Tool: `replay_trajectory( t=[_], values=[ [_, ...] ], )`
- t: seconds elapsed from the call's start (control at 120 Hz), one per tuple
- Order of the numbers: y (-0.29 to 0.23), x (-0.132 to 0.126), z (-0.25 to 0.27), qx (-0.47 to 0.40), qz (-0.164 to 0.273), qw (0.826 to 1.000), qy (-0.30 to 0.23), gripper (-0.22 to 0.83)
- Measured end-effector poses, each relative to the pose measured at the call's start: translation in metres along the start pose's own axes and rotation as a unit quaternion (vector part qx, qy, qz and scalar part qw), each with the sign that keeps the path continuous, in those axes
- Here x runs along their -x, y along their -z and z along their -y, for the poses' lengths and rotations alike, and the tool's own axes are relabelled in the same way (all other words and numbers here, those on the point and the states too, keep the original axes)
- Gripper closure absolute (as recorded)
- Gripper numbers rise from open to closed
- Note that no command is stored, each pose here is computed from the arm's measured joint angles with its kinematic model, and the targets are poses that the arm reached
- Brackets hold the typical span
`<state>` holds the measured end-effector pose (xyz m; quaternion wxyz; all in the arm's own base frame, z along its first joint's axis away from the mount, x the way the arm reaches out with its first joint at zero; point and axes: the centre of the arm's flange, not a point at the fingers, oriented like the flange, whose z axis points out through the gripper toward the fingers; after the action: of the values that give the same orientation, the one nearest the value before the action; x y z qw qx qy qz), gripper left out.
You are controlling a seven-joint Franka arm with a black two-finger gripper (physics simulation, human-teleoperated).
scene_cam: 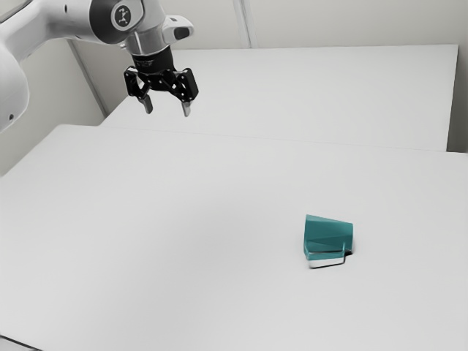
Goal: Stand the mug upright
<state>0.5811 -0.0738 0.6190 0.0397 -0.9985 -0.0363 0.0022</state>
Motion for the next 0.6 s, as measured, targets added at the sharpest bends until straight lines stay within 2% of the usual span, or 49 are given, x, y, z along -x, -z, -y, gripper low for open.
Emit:
replay_trajectory(
  t=[0.175,0.308,0.458,0.6],
  values=[
    [0.001,0.001,-0.001,0.004,-0.001,1.0,0.001,0.0],
    [0.002,0.004,-0.005,0.063,0.011,0.998,0.007,0.0],
    [-0.043,0.007,-0.031,0.16,0.052,0.986,0.015,0.0],
    [-0.089,0.011,-0.065,0.228,0.072,0.971,0.028,0.0]
  ],
)
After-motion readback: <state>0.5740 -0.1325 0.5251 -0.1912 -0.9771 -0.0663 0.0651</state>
